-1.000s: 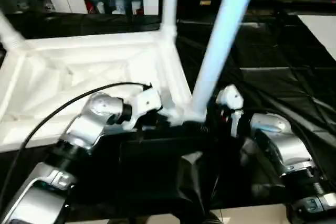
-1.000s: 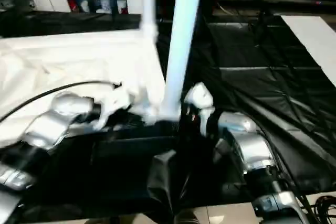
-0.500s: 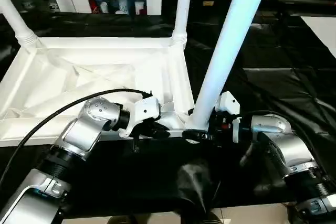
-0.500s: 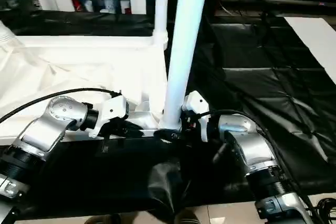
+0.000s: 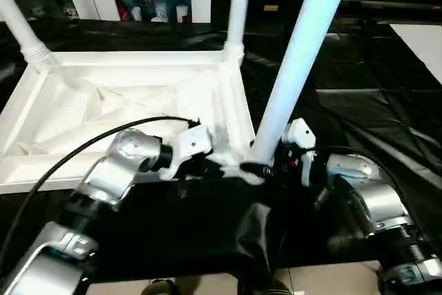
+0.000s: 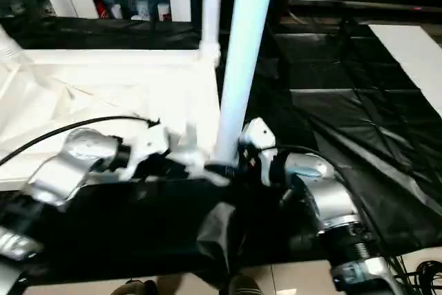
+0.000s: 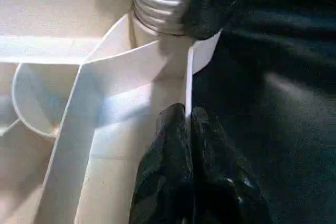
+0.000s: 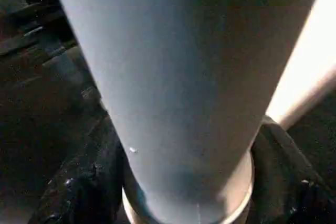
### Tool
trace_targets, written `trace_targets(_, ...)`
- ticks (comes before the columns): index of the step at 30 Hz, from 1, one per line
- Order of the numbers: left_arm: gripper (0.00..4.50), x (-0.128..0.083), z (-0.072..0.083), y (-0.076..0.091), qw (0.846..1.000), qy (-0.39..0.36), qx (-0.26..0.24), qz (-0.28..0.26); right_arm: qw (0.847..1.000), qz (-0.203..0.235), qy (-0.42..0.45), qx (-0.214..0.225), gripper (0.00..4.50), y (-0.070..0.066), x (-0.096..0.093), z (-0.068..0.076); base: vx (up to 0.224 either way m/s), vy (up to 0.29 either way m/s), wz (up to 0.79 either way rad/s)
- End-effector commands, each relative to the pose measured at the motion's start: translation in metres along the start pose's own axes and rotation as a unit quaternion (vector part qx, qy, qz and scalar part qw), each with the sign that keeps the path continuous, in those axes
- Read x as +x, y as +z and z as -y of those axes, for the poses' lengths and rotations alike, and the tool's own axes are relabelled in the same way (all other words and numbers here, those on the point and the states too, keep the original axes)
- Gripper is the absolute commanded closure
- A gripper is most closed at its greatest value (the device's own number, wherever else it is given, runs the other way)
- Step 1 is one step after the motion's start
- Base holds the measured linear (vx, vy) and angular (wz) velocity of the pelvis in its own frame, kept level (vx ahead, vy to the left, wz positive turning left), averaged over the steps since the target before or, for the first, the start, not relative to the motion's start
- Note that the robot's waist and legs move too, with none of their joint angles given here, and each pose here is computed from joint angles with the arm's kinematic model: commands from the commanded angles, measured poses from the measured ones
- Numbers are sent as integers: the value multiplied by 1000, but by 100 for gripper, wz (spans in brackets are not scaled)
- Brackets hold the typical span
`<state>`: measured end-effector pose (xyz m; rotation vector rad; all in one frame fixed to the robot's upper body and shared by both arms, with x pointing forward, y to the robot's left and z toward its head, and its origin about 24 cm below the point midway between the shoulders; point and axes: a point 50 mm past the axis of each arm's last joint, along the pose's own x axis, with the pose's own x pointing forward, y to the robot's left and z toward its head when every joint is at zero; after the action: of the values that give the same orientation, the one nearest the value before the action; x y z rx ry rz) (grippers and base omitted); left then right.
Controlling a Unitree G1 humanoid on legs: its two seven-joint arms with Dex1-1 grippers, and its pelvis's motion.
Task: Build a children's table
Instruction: Rotate leg to tighten
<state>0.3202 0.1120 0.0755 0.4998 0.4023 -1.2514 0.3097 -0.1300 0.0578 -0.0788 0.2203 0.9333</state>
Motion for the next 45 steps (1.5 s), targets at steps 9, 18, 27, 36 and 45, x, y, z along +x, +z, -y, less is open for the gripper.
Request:
trace_targets(9,450,41,-14,-6,982,154,-92,-53,949,-20,-270,163,184,-29,37,2,0,0,0)
trace_targets(18,450,43,-14,-4,986,137,-74,-51,977,45,-161,135,128,2,56,-13,0,0,0)
trace_targets(27,450,30,-8,-4,997,65,-28,-39,997,43,-49,51,77,11,31,-10,0,0,0)
trace_targets(36,450,11,10,-6,998,-58,12,-8,996,13,84,-4,51,10,-7,-11,27,-7,1)
trace_targets(45,450,-6,19,-5,993,-114,33,-1,988,-4,152,-33,51,9,-21,-15,0,0,0)
